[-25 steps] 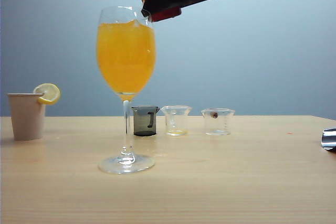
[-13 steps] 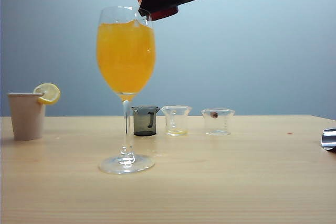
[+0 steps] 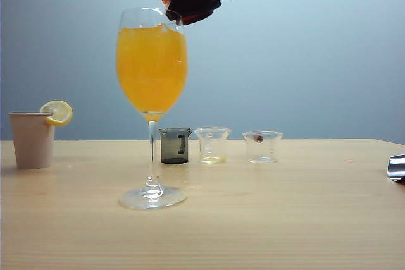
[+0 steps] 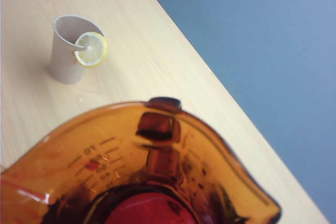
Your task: Pick up the fourth measuring cup from the left, pour the grenadine inside into the goblet, and finally put the measuring cup back in its original place.
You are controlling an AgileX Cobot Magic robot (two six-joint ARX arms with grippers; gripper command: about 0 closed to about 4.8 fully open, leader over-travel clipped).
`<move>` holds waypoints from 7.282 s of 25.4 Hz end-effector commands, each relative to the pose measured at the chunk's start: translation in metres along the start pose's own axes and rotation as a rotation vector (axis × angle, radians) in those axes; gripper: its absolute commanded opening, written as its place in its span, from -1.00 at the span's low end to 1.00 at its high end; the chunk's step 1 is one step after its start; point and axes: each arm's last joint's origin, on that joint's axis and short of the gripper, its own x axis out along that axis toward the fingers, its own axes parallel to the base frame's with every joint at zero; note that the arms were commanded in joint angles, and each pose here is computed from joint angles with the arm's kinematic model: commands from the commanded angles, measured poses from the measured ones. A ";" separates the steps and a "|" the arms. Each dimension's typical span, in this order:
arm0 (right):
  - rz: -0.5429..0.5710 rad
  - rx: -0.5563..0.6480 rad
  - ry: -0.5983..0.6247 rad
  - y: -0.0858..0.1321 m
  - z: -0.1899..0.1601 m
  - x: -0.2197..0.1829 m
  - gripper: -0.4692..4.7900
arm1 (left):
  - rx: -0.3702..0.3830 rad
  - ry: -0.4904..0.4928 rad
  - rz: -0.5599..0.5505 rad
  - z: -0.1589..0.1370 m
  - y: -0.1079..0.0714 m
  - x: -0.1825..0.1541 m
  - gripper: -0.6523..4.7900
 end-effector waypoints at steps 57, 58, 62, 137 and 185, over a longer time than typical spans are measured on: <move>-0.079 -0.384 -0.009 0.011 0.010 0.007 -0.74 | -0.022 0.108 -0.005 -0.010 -0.001 -0.002 -0.78; -0.086 -0.387 -0.005 0.010 0.010 0.007 -0.74 | -0.023 0.111 -0.004 -0.010 -0.001 -0.002 -0.78; -0.093 -0.436 0.002 0.010 0.010 0.007 -0.74 | -0.024 0.114 -0.005 -0.010 -0.001 -0.002 -0.78; -0.151 -0.668 0.014 0.016 0.018 0.007 -0.75 | -0.027 0.122 -0.005 -0.011 -0.001 -0.002 -0.78; -0.177 -0.841 0.002 0.015 0.021 0.006 -0.75 | -0.027 0.123 -0.009 -0.011 -0.001 -0.002 -0.78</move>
